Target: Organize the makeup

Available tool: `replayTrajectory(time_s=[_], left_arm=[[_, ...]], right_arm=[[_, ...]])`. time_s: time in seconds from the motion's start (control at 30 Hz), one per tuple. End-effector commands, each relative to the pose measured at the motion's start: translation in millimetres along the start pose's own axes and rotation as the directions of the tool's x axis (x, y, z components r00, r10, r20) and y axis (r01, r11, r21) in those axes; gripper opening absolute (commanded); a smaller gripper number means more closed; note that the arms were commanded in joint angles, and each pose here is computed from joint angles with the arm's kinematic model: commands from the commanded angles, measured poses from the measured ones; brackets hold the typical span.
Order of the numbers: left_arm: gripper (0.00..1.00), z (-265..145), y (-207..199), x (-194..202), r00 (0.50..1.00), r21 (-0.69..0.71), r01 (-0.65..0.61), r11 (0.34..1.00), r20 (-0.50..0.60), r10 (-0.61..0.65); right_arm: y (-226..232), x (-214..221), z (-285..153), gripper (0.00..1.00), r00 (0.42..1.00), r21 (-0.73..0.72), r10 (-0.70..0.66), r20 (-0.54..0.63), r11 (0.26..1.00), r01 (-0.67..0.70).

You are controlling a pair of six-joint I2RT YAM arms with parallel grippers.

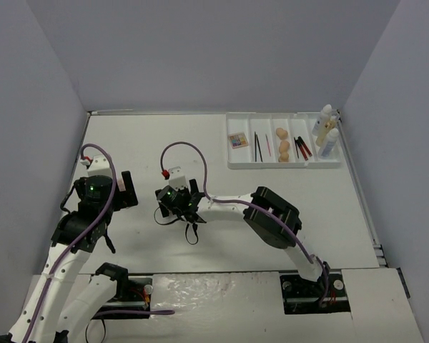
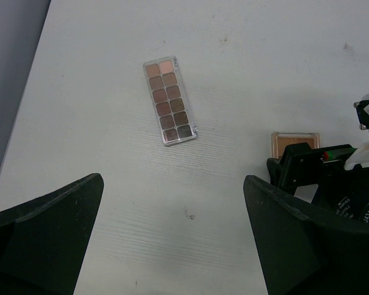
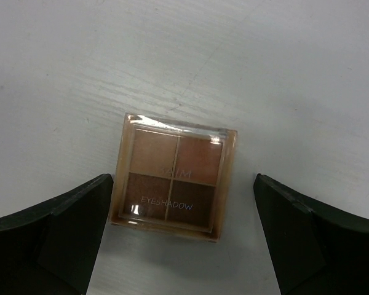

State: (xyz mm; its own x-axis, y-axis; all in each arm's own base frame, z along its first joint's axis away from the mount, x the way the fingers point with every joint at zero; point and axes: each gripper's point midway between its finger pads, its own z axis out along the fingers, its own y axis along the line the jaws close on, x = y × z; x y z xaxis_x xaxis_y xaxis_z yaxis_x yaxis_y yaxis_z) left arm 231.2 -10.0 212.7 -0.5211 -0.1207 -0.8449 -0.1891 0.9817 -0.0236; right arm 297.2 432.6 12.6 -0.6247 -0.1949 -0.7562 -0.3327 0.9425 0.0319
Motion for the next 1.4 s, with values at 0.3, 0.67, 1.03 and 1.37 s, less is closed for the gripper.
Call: replayTrajectory(time_s=[0.3,0.67,1.03,1.37], left_arm=[[0.97,8.1,-14.5,-20.1,0.997,0.036,0.052,0.998,0.05,-0.053],[0.97,18.9,-14.6,-12.4,0.999,0.021,0.021,1.0,0.029,-0.022],[0.97,22.6,-11.1,-7.9,1.0,0.004,0.007,1.0,0.029,-0.007],[0.97,27.4,-12.1,-7.4,1.0,0.0,-0.003,1.0,0.026,0.003]], right_arm=[[-72.0,9.1,-12.0,0.72,0.998,0.004,0.018,-0.067,1.0,-0.018],[-99.7,-3.8,-6.4,0.91,0.982,-0.071,-0.178,-0.069,0.982,0.173],[-110.6,-15.7,6.0,0.93,0.959,-0.152,-0.265,-0.097,0.956,0.249],[-101.3,-8.4,15.9,0.81,0.95,-0.207,-0.283,-0.131,0.945,0.252]])
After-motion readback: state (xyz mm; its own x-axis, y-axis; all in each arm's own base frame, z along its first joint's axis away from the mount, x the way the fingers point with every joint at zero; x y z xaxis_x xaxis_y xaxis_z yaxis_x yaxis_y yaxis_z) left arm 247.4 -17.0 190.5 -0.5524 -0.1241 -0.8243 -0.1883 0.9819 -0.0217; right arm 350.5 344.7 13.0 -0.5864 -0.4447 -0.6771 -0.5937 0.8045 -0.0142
